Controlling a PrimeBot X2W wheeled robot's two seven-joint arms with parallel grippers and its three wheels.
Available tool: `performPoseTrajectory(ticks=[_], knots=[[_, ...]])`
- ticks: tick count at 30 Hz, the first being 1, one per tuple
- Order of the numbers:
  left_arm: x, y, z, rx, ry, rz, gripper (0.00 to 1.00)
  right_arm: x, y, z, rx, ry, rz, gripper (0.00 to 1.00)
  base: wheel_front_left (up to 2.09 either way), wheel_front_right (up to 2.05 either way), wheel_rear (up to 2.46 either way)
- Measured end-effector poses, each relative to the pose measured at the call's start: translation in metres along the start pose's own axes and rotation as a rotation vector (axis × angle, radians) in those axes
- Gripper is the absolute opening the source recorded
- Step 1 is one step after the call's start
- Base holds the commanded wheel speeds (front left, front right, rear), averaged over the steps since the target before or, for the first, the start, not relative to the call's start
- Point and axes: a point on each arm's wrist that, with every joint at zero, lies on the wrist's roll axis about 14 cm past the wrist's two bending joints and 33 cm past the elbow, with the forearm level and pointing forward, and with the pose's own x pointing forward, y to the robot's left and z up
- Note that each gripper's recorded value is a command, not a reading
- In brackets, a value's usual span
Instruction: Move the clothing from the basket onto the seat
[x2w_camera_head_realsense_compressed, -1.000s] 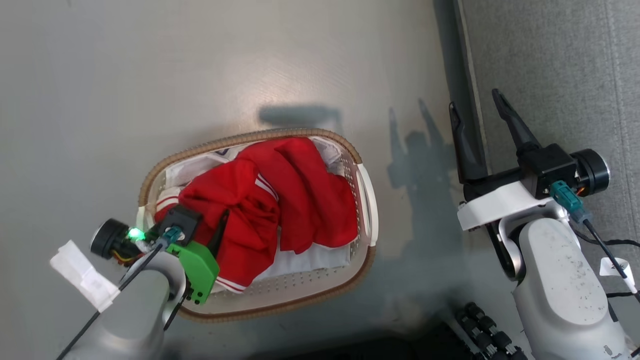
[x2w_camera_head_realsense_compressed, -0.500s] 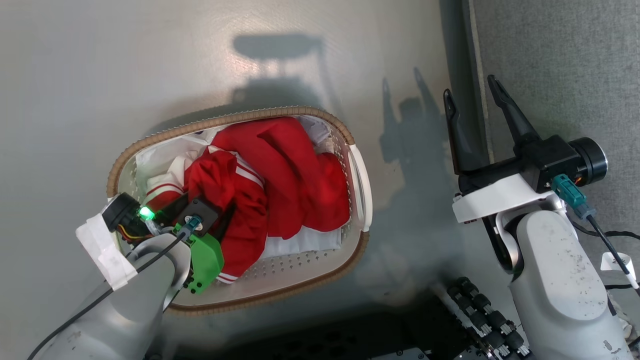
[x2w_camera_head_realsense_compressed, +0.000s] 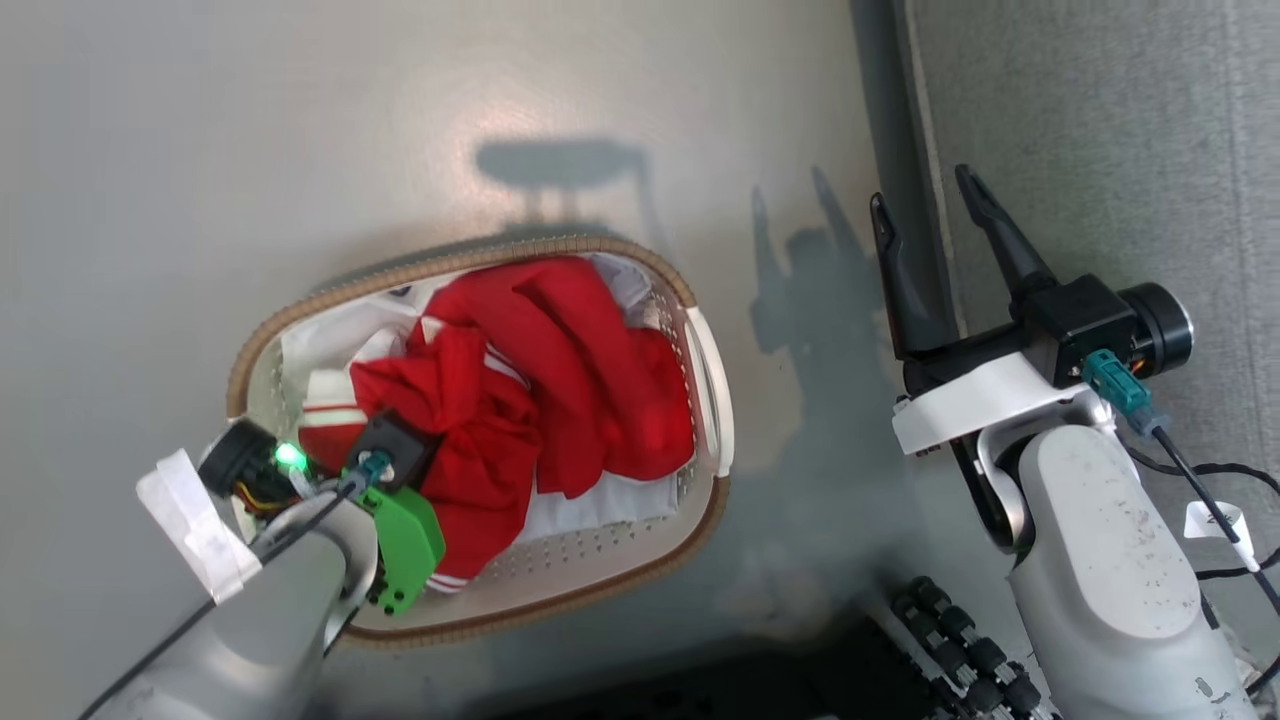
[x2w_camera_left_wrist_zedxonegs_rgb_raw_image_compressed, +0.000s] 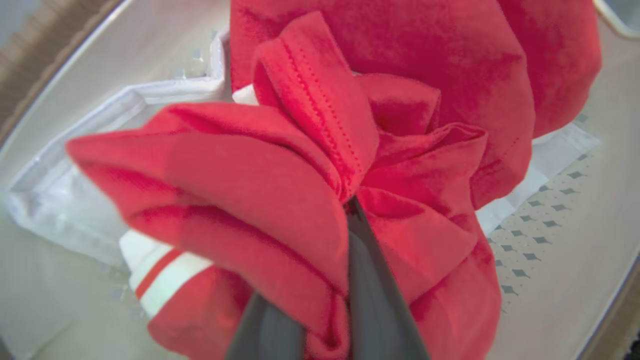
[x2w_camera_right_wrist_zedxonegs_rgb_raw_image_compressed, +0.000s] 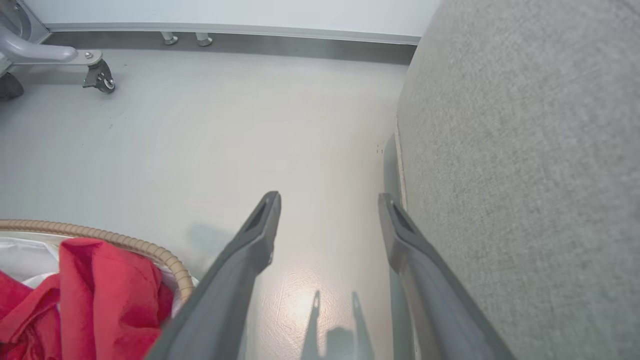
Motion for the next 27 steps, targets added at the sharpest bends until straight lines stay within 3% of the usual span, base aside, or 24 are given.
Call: performPoseTrajectory(ticks=[11, 27], knots=[[-0.046, -0.005, 0.046, -0.062, -0.148, 0.095, 0.0, -0.025, 0.01, 0.048, 0.007, -0.083, 0.012, 1.0, 0.0, 0.0, 0.0], [-0.152, -0.038, 0.162, -0.049, -0.603, 0.225, 0.0, -0.089, 0.049, 0.098, 0.011, -0.186, 0.083, 1.0, 0.0, 0.0, 0.0]])
